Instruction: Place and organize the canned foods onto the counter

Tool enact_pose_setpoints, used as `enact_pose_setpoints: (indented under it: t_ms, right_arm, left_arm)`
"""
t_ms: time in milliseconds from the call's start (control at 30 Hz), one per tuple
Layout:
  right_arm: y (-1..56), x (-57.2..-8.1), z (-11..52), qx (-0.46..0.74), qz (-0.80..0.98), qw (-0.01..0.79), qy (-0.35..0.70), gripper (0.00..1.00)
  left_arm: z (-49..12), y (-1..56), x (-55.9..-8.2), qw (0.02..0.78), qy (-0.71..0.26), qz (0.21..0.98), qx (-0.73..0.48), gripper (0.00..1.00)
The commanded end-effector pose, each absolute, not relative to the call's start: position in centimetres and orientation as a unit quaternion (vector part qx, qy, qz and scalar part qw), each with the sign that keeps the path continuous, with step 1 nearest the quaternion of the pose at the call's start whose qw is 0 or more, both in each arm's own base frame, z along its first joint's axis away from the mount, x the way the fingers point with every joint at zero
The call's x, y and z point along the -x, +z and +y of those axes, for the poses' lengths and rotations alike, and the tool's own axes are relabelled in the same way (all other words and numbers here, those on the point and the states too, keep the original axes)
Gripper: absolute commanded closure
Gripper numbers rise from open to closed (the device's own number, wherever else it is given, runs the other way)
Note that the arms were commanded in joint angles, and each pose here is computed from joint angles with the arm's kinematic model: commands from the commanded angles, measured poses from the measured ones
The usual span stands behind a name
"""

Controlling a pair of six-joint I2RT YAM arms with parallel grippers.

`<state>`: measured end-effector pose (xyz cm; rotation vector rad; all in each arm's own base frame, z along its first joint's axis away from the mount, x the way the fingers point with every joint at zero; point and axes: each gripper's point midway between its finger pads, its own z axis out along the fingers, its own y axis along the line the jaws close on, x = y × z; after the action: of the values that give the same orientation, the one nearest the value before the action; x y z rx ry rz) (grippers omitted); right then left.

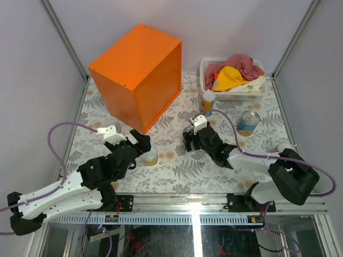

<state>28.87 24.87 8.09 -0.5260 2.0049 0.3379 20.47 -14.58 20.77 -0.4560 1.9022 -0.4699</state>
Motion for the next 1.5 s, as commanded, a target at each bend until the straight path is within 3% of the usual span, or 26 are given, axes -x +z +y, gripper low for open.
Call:
enact_pose_setpoints:
  t_ms: [0, 67, 233, 267, 767, 1133, 1467]
  right_arm:
    - [10.4, -30.3, 26.0, 0.205, 0.797, 0.547, 0.153, 0.62]
    - [10.8, -30.4, 26.2, 0.203, 0.794, 0.552, 0.155, 0.67]
    - [14.1, -31.0, 27.2, 0.204, 0.776, 0.572, 0.172, 0.99]
    - [15.1, -31.3, 27.5, 0.205, 0.771, 0.577, 0.174, 1.00]
    - [30.5, -34.6, 31.5, 0.217, 0.715, 0.635, 0.197, 1.00]
    - [45.2, -36.1, 35.4, 0.228, 0.652, 0.677, 0.252, 1.00]
    - [50.8, -37.1, 37.3, 0.239, 0.624, 0.698, 0.259, 1.00]
  left_arm:
    - [-13.4, 22.4, -20.6, 0.555, -0.194, 0.781, 0.212, 0.02]
    - [-13.1, 22.5, -20.6, 0.556, -0.194, 0.779, 0.214, 0.02]
    - [-12.6, 22.5, -20.5, 0.561, -0.190, 0.777, 0.214, 0.02]
    - [-12.6, 22.5, -20.5, 0.561, -0.190, 0.776, 0.214, 0.02]
    - [-12.3, 22.4, -20.3, 0.561, -0.209, 0.767, 0.230, 0.02]
    - [-12.4, 22.3, -20.3, 0.559, -0.208, 0.769, 0.230, 0.02]
    - [-12.4, 22.3, -20.2, 0.557, -0.211, 0.768, 0.236, 0.02]
